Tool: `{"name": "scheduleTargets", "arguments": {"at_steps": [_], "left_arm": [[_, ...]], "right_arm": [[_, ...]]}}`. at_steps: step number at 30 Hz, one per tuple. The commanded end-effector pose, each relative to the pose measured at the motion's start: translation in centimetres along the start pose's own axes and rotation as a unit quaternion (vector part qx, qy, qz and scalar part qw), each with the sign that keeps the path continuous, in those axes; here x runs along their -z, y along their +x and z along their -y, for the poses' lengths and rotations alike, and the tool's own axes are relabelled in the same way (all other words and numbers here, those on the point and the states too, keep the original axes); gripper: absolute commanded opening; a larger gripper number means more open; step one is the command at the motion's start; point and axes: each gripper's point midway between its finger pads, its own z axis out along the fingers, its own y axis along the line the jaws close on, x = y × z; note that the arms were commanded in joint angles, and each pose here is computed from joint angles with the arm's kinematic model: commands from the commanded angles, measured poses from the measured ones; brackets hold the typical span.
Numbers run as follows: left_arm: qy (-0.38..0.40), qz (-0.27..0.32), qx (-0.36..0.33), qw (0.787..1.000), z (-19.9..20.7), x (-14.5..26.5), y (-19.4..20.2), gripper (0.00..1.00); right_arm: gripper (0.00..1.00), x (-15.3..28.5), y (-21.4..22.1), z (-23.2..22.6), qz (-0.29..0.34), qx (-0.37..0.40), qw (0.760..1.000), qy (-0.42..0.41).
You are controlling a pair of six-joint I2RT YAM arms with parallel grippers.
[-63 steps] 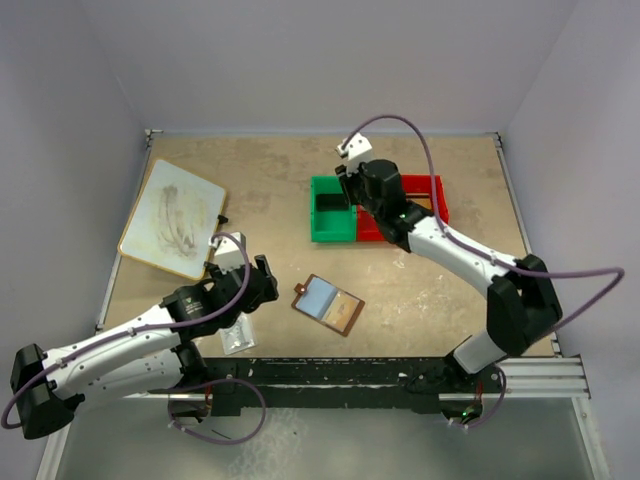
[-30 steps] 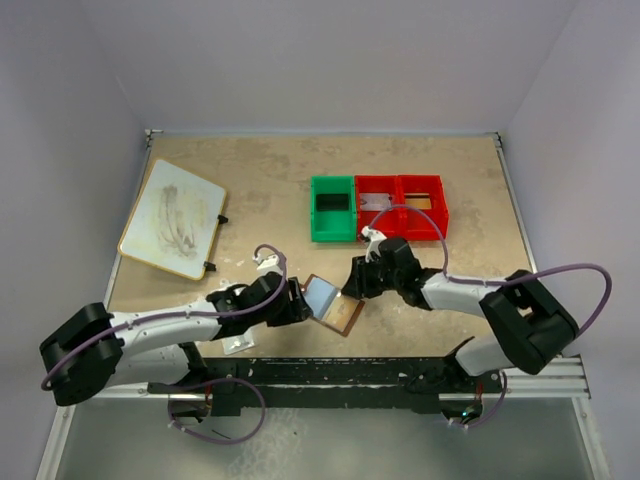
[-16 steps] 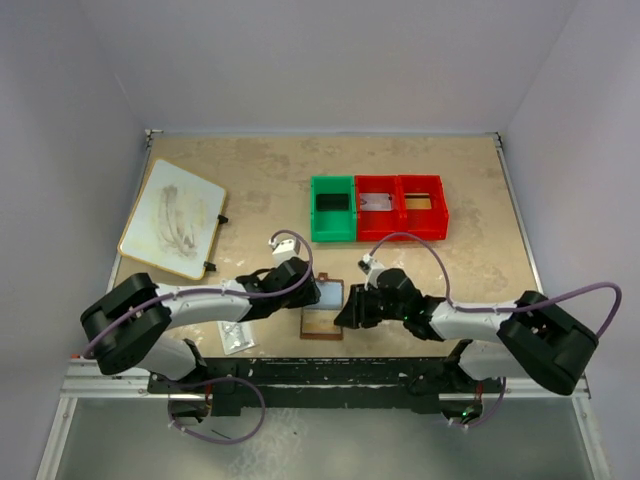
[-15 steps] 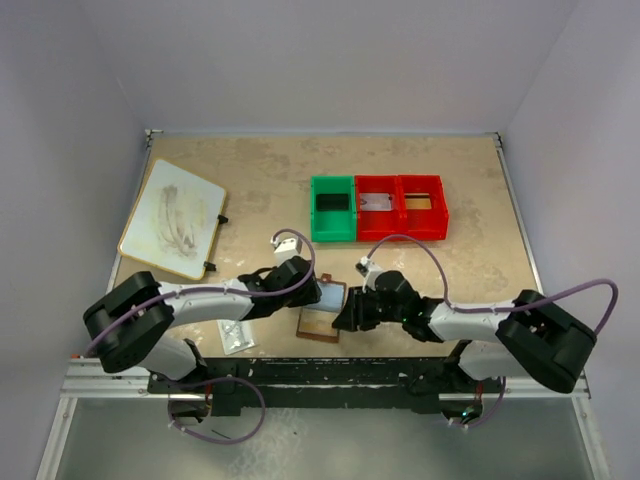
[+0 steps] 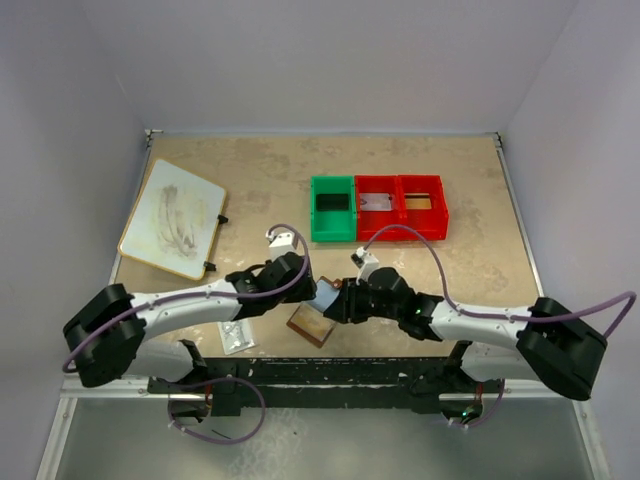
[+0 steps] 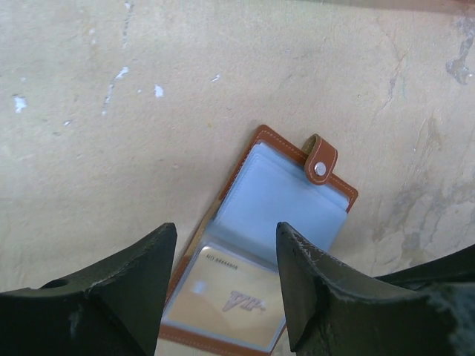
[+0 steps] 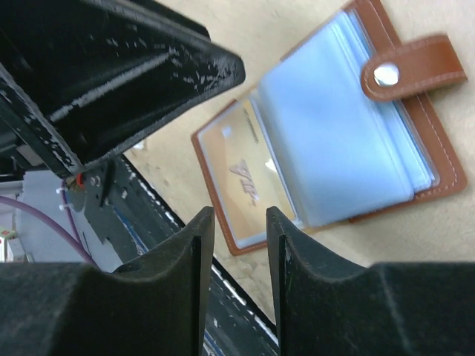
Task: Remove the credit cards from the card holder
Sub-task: Adjust the card holder at the center of the board.
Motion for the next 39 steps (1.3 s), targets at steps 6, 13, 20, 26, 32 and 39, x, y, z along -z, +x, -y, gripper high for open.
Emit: {"name": "scheduleTargets", "arguments": {"at_steps": [6,13,20,26,32,39], "left_arm": [[0.037,-0.008,0.033,0.999,-1.4,3.7,1.0,0.47],[0.1,-0.074,0.018,0.992,0.5,5.5,4.2,0.37],[0.098,-0.093,0.003,0.991,1.1,5.3,6.4,0.35],[0.042,-0.102,-0.023,0.994,-1.1,3.4,8.4,0.28],[-0.016,-0.097,-0.028,0.995,-3.7,1.9,9.8,0.21],[-0.057,-0.103,-0.033,0.992,-6.4,1.2,11.4,0.15]], "right_arm": [[0.33,-1.6,-1.9,-2.0,-0.014,0.086,0.996,-0.016],[0.3,-3.2,0.4,1.4,-0.05,0.068,0.996,0.036],[0.33,-3.4,1.8,3.0,-0.068,0.069,0.994,0.057],[0.36,-3.2,2.7,2.7,-0.074,0.052,0.995,0.033],[0.36,-3.0,2.3,1.4,-0.063,0.045,0.997,0.003],[0.34,-2.1,0.9,-0.2,-0.04,0.043,0.997,-0.044]]}}
